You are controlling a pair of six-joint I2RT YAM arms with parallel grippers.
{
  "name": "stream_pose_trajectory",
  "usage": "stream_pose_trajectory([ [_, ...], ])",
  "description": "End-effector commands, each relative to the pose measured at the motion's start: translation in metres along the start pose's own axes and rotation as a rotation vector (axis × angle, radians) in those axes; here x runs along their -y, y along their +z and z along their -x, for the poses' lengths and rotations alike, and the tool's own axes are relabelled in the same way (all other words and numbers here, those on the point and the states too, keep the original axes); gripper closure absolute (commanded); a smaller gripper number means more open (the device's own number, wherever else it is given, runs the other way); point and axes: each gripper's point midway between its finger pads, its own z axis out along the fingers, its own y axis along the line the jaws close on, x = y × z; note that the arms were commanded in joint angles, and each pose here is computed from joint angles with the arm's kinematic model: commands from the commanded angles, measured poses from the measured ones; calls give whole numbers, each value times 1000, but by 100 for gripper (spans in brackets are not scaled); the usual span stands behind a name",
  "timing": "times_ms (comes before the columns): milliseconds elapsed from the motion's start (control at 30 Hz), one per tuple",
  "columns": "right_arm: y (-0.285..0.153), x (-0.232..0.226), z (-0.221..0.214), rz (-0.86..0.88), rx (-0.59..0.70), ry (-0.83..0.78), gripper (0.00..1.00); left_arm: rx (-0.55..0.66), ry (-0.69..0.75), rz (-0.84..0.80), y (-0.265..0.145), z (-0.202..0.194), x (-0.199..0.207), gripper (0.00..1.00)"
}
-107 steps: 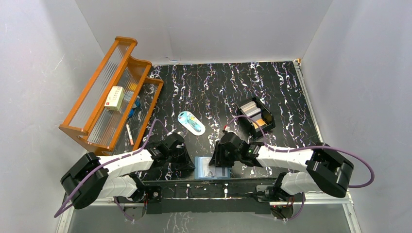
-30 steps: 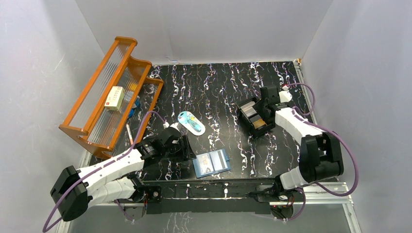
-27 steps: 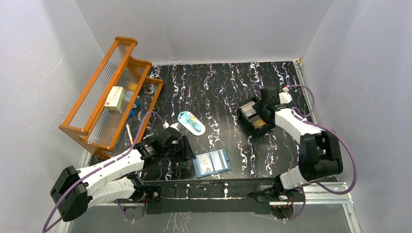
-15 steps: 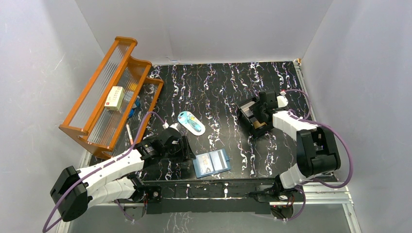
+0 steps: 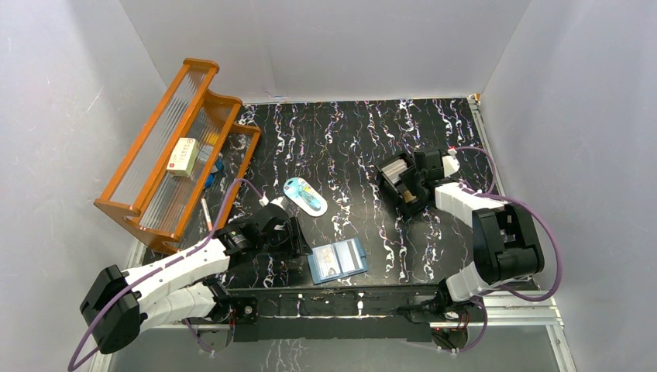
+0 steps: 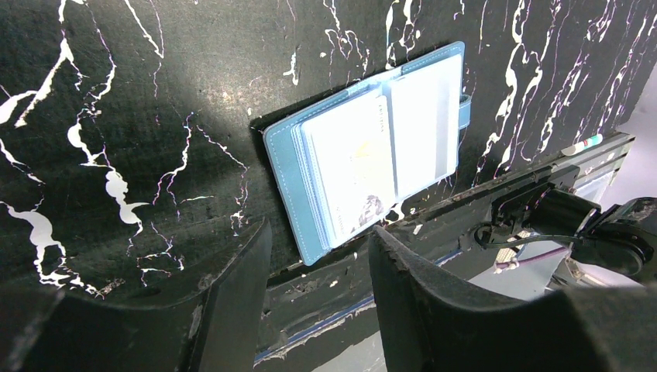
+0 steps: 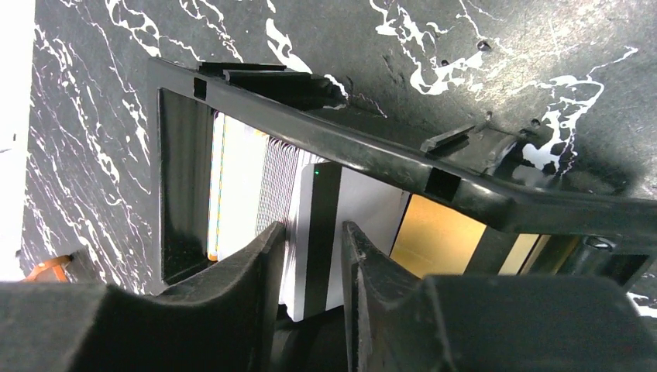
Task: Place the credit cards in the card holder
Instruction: Pick up the credit card from the storage box.
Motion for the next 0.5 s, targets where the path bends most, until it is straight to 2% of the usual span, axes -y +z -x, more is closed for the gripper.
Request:
stream_pose_trajectory([
  [0,-6,-2,10,19,49,10,63,-7,0,13,1,-4,-5,52],
  [200,-7,-2,11,19,55,18,72,-10,-2,9,1,-5,-5,52],
  [467,-11,-2,15,11,68,25,76,-8,-4,9,1,-5,-5,52],
])
